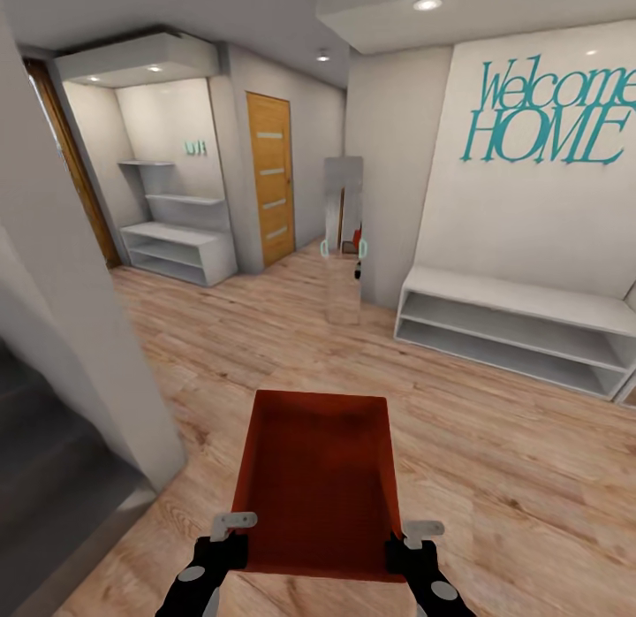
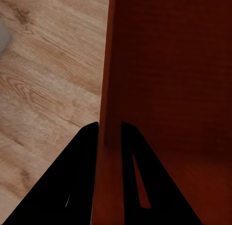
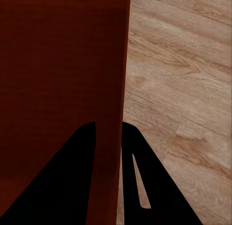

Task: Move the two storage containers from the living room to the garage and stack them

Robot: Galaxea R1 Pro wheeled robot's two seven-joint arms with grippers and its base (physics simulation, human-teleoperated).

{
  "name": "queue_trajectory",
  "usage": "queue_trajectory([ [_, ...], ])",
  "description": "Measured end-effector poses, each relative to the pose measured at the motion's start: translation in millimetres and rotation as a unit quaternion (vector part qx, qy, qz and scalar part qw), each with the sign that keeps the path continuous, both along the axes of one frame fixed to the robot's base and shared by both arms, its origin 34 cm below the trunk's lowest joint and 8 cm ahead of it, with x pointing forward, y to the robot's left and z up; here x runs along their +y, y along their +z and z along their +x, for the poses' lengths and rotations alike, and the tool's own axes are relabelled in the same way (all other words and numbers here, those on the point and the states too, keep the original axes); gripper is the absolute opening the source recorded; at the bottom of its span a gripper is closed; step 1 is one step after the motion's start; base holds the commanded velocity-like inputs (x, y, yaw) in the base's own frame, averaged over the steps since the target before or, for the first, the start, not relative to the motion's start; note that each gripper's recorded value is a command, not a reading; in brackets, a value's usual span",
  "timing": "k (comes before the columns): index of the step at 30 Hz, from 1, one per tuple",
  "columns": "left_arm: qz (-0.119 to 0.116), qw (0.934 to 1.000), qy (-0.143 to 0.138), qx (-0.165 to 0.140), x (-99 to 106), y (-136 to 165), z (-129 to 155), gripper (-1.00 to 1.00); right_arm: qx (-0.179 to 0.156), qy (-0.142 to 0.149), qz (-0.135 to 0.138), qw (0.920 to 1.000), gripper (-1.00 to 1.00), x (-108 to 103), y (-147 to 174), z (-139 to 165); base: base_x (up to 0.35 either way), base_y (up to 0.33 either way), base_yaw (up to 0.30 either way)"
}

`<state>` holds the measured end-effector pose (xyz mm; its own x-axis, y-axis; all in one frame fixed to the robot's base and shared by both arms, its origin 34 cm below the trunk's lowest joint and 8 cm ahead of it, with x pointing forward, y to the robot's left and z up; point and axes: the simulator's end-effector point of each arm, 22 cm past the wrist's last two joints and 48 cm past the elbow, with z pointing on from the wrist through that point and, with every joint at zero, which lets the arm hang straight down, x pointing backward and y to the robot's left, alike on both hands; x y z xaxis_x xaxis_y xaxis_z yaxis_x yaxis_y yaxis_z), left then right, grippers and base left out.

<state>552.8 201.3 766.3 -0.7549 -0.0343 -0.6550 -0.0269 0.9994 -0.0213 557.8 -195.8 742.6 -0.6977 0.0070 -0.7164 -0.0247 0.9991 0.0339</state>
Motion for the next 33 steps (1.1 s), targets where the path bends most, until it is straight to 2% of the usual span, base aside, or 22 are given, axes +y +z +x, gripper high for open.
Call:
queue_trajectory([
  [33,0.000,1.0000,0.000,0.000,0.0,0.0,0.0,-1.00,0.000,0.000,0.000,1.0000,-1.00,0.0,-0.1,-0.1,0.326,0.000,0.000],
])
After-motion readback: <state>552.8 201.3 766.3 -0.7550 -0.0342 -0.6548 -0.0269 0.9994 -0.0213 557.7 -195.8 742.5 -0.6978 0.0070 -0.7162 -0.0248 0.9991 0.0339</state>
